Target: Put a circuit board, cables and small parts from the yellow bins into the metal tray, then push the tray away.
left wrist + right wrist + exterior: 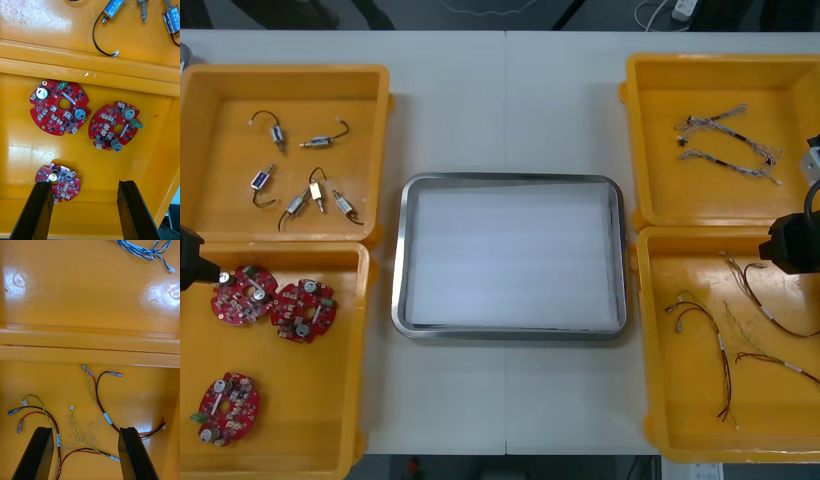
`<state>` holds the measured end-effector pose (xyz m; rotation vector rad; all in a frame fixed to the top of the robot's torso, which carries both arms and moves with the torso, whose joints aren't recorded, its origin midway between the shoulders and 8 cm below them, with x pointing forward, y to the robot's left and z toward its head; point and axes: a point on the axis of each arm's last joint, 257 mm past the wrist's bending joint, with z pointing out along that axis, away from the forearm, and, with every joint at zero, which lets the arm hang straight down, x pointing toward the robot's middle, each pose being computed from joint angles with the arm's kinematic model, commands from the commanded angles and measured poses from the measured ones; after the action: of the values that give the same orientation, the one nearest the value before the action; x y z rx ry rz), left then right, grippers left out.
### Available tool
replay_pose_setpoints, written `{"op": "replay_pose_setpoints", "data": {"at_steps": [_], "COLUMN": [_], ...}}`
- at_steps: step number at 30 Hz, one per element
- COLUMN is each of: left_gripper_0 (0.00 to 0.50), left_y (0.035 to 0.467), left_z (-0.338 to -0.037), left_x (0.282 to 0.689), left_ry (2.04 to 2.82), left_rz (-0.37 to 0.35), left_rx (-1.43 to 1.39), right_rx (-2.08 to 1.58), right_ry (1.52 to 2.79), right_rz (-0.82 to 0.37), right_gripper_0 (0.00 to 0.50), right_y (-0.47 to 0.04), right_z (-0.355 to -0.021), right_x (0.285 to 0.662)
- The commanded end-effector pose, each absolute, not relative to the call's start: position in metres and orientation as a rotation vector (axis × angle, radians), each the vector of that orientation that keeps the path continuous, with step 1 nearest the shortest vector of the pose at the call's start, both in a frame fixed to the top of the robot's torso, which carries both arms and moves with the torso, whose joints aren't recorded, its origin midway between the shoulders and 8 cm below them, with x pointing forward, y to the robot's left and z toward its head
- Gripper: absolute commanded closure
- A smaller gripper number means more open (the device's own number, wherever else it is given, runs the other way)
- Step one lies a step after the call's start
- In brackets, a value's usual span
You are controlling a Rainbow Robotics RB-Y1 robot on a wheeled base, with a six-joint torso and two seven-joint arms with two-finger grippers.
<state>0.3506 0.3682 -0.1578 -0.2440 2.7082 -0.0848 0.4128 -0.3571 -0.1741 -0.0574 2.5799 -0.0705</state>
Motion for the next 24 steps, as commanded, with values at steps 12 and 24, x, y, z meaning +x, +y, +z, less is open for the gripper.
{"op": "replay_pose_setpoints", "data": {"at_steps": [12,24], "left_gripper_0": [0.000,0.000], "left_y": [0.379,0.394], "left_z": [-0.172,-0.193], "left_x": [0.331,0.317], "left_ry": [2.770,2.772], "left_rz": [-0.028,-0.011], "left_rx": [-0.164,-0.033], "right_rx": [0.008,0.006], "right_ry": [2.536,2.517], "right_rz": [-0.123,-0.118], "right_gripper_0": [0.000,0.000], "right_y": [-0.378,-0.385], "right_z": [-0.155,-0.149], "right_x": [0.409,0.402]}}
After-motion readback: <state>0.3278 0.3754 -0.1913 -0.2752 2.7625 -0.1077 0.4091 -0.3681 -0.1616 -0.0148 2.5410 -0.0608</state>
